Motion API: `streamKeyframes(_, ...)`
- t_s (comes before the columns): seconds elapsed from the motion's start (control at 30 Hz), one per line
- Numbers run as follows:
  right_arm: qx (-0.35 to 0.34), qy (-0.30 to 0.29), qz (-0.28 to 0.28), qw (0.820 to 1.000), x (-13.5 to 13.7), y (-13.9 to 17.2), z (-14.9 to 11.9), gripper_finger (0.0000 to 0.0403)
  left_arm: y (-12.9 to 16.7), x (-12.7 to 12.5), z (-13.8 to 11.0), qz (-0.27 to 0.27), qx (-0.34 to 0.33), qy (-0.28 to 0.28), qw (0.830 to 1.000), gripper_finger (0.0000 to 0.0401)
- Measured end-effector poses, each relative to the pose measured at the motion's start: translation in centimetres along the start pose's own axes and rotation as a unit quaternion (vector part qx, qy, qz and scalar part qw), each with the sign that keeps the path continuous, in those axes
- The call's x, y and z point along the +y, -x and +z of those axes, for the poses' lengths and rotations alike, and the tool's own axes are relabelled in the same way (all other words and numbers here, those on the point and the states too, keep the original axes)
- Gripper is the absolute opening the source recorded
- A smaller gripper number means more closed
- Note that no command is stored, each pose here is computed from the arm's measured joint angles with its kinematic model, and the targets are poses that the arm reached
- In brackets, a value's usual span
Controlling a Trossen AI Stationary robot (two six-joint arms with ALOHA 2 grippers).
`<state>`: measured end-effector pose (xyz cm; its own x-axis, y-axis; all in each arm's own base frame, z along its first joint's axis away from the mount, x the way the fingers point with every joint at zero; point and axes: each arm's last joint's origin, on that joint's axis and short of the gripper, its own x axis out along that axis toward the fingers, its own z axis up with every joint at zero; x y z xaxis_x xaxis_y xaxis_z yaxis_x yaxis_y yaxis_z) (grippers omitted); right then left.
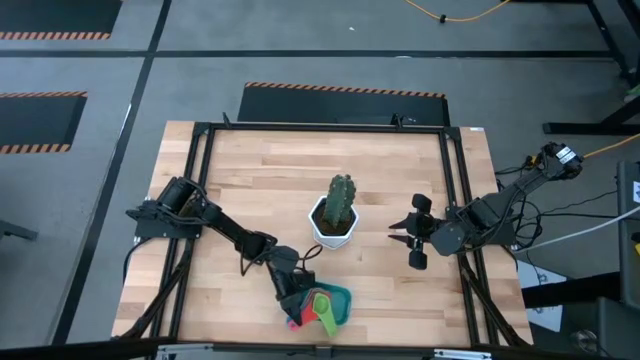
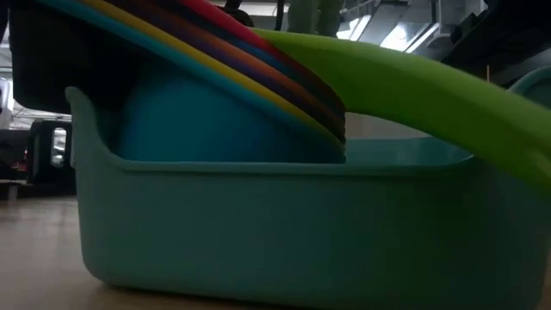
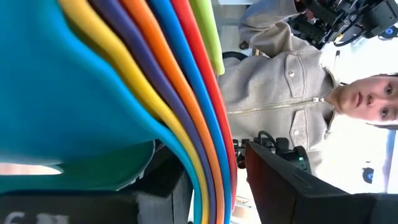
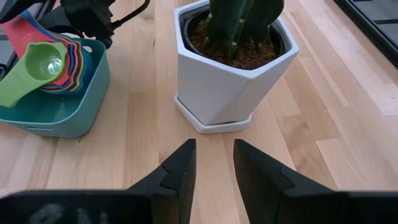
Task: Nest measuring cups in basket
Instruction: Put the nested measuring cups into the green bin
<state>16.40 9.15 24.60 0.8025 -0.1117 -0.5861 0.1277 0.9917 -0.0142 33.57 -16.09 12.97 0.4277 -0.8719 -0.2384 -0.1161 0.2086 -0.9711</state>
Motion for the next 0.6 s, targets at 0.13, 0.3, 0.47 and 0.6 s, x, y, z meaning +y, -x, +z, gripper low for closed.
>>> streamKeyframes(0.13, 0.000, 0.000, 0.000, 1.000, 0.00, 0.00, 0.00, 0.0113, -0.01, 0.02, 0.12, 0.005, -0.024, 0.000, 1.000, 0.0133)
streamKeyframes(0.3, 0.000, 0.000, 0.000, 1.000, 0.00, 0.00, 0.00, 0.0113, 0.03, 0.04, 0.31, 0.008, -0.050, 0.001, 0.999, 0.0133)
streamKeyframes(0.47, 0.000, 0.001, 0.000, 1.000, 0.00, 0.00, 0.01, 0.0113, 0.03, 0.03, 0.27, 0.007, -0.042, 0.002, 0.999, 0.0133)
streamKeyframes(0.6, 0.000, 0.002, 0.000, 1.000, 0.00, 0.00, 0.00, 0.0113, 0.02, 0.04, 0.06, 0.003, -0.007, 0.005, 1.000, 0.0133)
